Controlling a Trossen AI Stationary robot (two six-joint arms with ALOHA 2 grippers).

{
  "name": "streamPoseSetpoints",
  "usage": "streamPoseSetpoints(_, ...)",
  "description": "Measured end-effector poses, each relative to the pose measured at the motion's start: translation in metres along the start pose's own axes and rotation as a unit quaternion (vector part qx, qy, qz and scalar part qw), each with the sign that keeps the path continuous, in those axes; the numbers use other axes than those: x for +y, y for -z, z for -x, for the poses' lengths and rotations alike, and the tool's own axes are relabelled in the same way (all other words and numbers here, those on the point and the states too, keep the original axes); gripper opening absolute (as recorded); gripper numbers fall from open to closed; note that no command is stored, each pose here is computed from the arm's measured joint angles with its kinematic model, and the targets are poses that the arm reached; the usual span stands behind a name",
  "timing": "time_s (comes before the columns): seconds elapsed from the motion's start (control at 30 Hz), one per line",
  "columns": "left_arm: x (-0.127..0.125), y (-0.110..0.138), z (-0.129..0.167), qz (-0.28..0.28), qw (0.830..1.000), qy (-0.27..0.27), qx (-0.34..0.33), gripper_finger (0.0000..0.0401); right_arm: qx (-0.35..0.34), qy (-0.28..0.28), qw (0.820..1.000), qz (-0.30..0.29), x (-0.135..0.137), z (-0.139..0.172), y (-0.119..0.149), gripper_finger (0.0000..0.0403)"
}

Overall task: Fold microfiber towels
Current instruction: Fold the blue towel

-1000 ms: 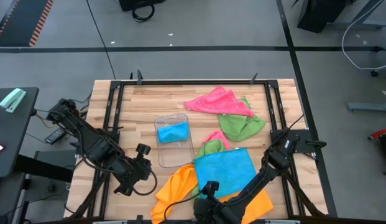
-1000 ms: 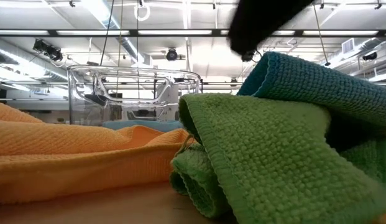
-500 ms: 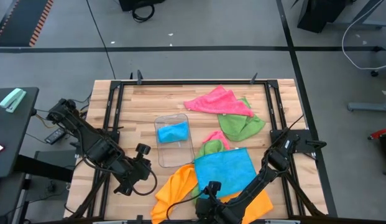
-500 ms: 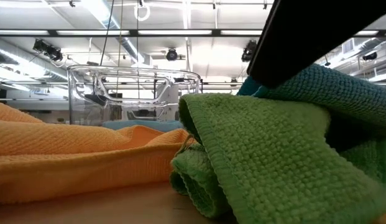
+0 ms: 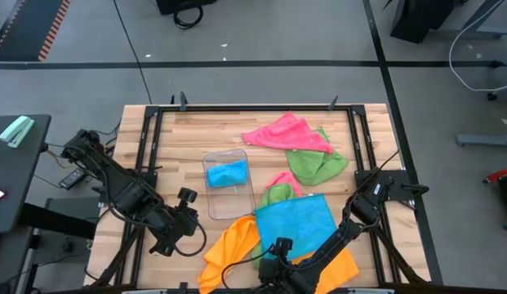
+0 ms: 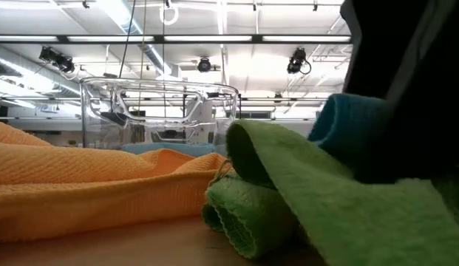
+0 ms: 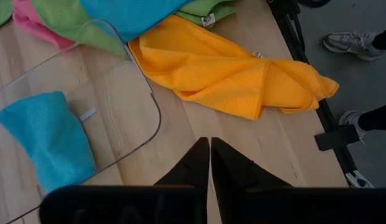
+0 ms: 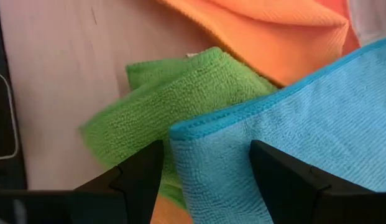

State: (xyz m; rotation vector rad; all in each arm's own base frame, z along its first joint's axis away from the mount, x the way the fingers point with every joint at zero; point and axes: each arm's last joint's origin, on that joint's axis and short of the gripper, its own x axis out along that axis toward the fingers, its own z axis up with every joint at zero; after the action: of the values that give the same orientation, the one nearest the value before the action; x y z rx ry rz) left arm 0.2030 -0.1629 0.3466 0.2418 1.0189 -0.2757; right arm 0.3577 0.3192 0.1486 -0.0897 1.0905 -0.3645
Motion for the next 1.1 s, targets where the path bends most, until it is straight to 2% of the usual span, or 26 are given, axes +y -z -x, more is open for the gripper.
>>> streamPoseSetpoints(0.23,0.0001,0.0005,0.0,0.0,1.0,-0.001,0.003,0.0011,-0.011,-0.002,1.0,-0.022,-0.0015,-0.0021,-0.0055,0.0229)
streamPoseSetpoints(0.5,0.0003,0.0011,0.0,0.0,1.0,-0.001,0.006,0.0029,-0.013,-0.003,0.999,-0.052,-0.0016,-0.0026,-0.0063,0.0189)
streamPoseSetpoints(0.87,0.0004,0.0012,0.0,0.0,1.0,-0.002,0.006,0.0011,-0.013,-0.003,0.997,-0.074,-0.0017,-0.0026,-0.0064,0.0107)
streamPoseSetpoints(1.1,0.0003,0.0012,0.0,-0.004,1.0,-0.002,0.006,0.0027,-0.006,-0.01,0.997,-0.076,-0.0009,-0.0022,-0.0062,0.0048)
